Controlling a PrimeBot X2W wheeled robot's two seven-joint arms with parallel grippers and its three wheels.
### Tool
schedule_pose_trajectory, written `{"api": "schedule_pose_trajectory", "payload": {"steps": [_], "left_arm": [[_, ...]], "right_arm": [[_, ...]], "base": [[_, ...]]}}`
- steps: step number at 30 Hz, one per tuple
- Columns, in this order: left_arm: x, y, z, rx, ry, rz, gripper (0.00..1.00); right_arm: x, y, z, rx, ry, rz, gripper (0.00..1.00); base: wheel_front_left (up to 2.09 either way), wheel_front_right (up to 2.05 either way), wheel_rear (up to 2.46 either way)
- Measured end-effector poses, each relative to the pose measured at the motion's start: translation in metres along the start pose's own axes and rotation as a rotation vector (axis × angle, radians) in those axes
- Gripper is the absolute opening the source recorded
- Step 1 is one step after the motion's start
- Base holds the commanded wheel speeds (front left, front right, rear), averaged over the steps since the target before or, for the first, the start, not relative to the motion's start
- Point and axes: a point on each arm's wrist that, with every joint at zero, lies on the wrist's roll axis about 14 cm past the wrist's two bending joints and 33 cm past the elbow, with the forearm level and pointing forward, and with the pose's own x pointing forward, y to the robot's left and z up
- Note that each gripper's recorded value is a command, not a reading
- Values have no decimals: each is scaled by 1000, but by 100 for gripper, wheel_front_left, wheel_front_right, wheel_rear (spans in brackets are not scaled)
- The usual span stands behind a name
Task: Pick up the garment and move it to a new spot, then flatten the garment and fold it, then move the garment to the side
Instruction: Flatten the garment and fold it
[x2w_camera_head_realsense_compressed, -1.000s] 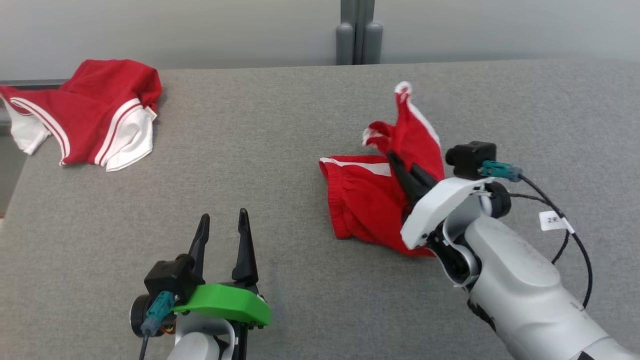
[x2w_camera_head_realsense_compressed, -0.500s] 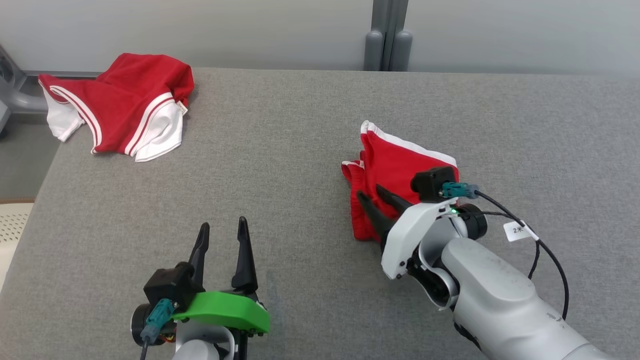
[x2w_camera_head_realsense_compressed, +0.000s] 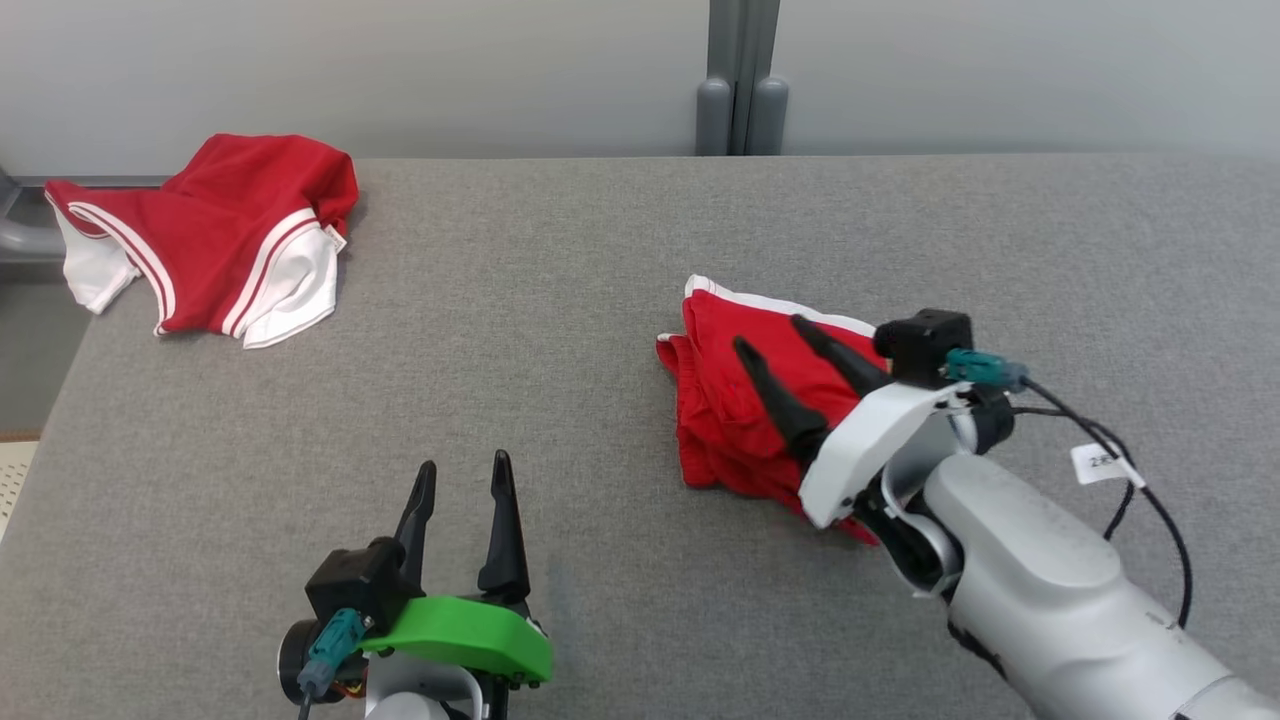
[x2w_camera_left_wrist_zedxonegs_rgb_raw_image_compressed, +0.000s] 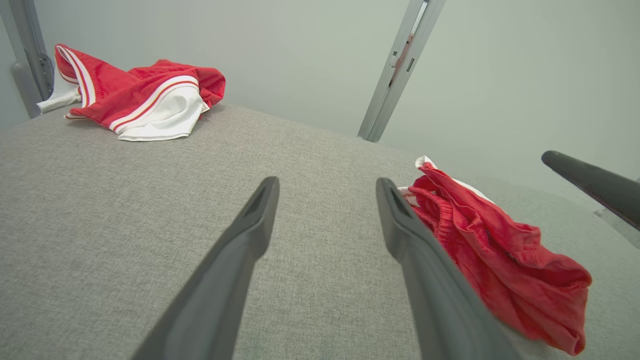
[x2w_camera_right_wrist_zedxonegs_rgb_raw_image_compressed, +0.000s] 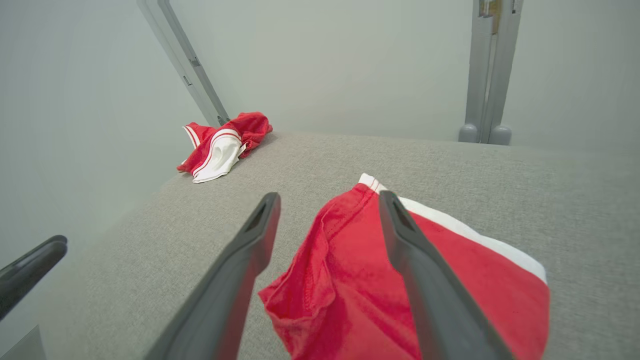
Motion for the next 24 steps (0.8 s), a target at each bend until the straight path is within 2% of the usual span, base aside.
{"api": "schedule_pose_trajectory", "payload": {"steps": [3,7,8,10,12,16,24], "left_arm": [[1,-3,-1,-2,2,-8,100],[2,-3,-4,-2,10,-9,100],[2,-3,-5,-3,13,-8,100],[3,-1,-6,-2,18,-4,100],[3,1,-7,-2,21,2,100],[5,8,-5,-2,15,21,100],[6,26,4,6,-12,73,100]], "right_arm": [[-6,-26,15,-12,-51,-64,100],[-15,-56,10,-72,-23,-129,100],[-16,-61,4,-97,2,-138,45],[-17,-65,-11,-122,52,-142,15],[-16,-63,-25,-129,102,-135,0],[-8,-46,-50,-119,165,-92,0],[15,15,-77,-103,224,66,0]], "base": [[0,0,0],[0,0,0],[0,0,0],[0,0,0],[0,0,0],[0,0,0],[0,0,0]]}}
